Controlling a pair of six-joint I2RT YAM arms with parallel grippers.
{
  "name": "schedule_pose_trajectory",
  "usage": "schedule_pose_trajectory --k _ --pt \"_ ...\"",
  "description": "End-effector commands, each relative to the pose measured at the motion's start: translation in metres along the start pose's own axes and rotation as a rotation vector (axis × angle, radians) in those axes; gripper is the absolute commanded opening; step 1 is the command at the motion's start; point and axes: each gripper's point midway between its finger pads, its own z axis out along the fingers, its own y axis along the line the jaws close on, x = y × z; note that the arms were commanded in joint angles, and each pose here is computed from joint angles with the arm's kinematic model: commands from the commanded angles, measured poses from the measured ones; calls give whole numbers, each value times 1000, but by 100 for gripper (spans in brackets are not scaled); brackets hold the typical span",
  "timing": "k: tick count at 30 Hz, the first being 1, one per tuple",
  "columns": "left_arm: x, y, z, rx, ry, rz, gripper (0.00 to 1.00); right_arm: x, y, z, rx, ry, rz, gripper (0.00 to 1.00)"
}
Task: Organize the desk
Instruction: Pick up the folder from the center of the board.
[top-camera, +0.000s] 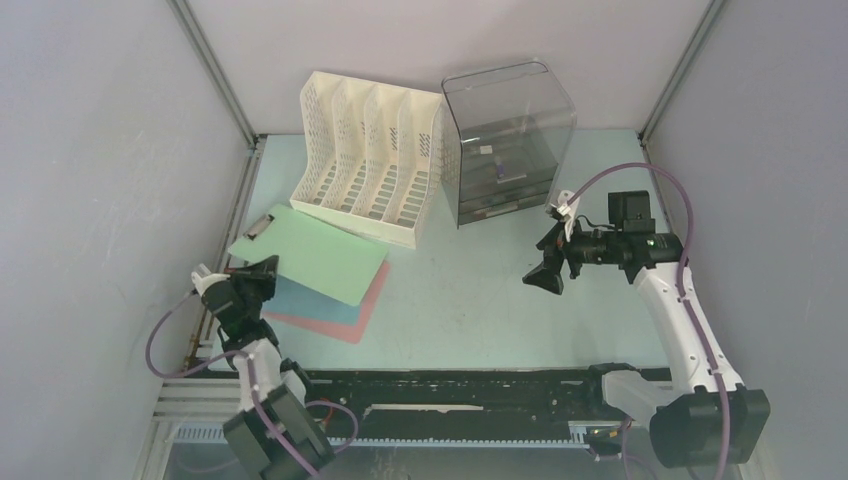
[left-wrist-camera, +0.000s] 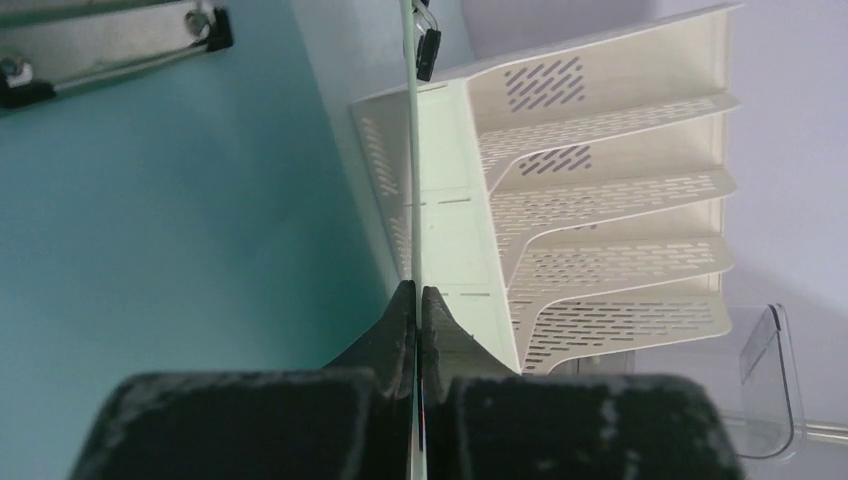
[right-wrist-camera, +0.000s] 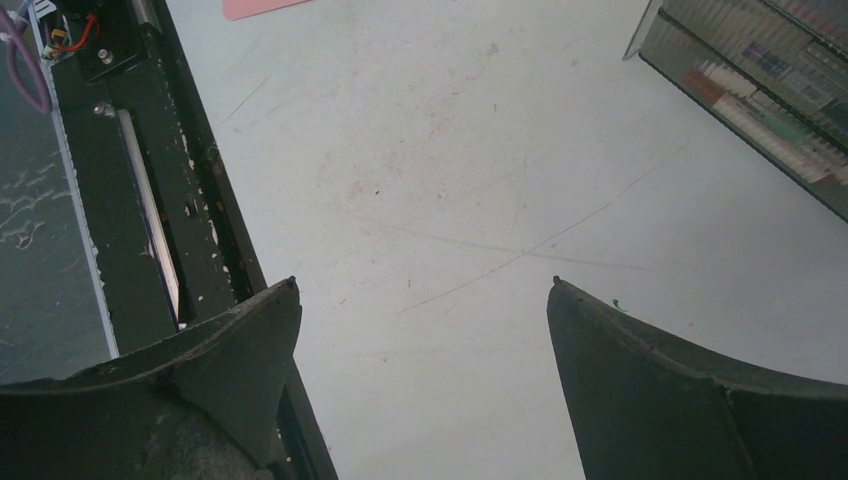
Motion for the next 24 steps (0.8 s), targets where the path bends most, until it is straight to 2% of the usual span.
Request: schedule_pose_trajectory --k 1,6,15,24 --pt "-27 -43 -15 78 -98 117 0 -9 9 -5 -16 -37 -38 100" --pt "-33 -73 -33 144 -135 171 0 -11 13 -6 -20 -46 -46 100" --pt "-28 -132 -59 379 -123 279 0 -16 20 -8 -34 -58 -66 100" --pt "-24 -176 -88 525 -137 424 0 -17 24 -8 -39 -55 -80 100"
